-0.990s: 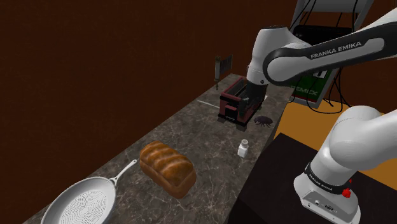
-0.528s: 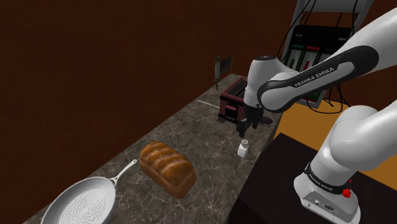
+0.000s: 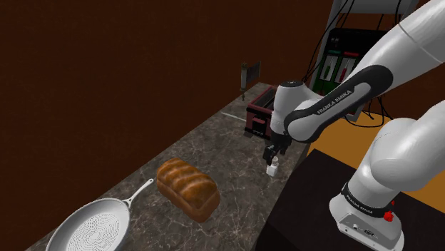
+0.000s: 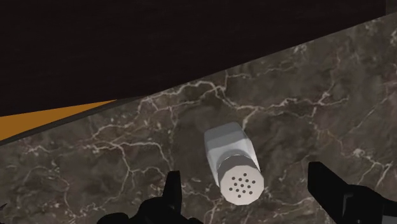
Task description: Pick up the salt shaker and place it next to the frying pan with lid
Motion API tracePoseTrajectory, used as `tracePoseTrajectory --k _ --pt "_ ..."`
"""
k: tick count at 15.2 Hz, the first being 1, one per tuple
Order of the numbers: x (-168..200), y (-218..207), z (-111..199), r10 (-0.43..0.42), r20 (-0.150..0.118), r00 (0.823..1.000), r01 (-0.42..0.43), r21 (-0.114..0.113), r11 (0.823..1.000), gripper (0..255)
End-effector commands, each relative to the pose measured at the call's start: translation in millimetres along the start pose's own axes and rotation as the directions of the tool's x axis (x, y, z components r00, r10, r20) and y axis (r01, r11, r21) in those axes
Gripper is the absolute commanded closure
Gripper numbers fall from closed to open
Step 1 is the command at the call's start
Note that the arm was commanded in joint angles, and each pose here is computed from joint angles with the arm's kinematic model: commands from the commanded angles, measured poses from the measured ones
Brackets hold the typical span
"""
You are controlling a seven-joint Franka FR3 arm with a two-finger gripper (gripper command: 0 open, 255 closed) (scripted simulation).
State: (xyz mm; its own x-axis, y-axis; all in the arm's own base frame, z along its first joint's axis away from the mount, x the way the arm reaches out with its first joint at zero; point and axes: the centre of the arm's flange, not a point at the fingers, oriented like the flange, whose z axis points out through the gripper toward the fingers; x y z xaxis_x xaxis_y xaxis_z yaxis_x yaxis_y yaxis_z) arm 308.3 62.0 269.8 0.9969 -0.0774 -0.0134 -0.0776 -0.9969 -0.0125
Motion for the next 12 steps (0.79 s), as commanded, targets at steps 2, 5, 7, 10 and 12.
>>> tracePoseTrajectory --k 2,5,7,10,12 --pt "0.2 1.1 8.7 0.000 -0.001 1.000 0.000 0.000 1.000 0" --pt "0.3 1.1 8.8 0.000 -0.001 1.000 0.000 0.000 1.000 0" --pt "0.3 1.1 8.8 0.000 -0.001 1.000 0.000 0.000 1.000 0" --pt "0.3 1.1 8.7 0.000 -0.001 1.000 0.000 0.000 1.000 255" --pt "0.3 1.1 8.7 0.000 -0.001 1.000 0.000 0.000 1.000 255"
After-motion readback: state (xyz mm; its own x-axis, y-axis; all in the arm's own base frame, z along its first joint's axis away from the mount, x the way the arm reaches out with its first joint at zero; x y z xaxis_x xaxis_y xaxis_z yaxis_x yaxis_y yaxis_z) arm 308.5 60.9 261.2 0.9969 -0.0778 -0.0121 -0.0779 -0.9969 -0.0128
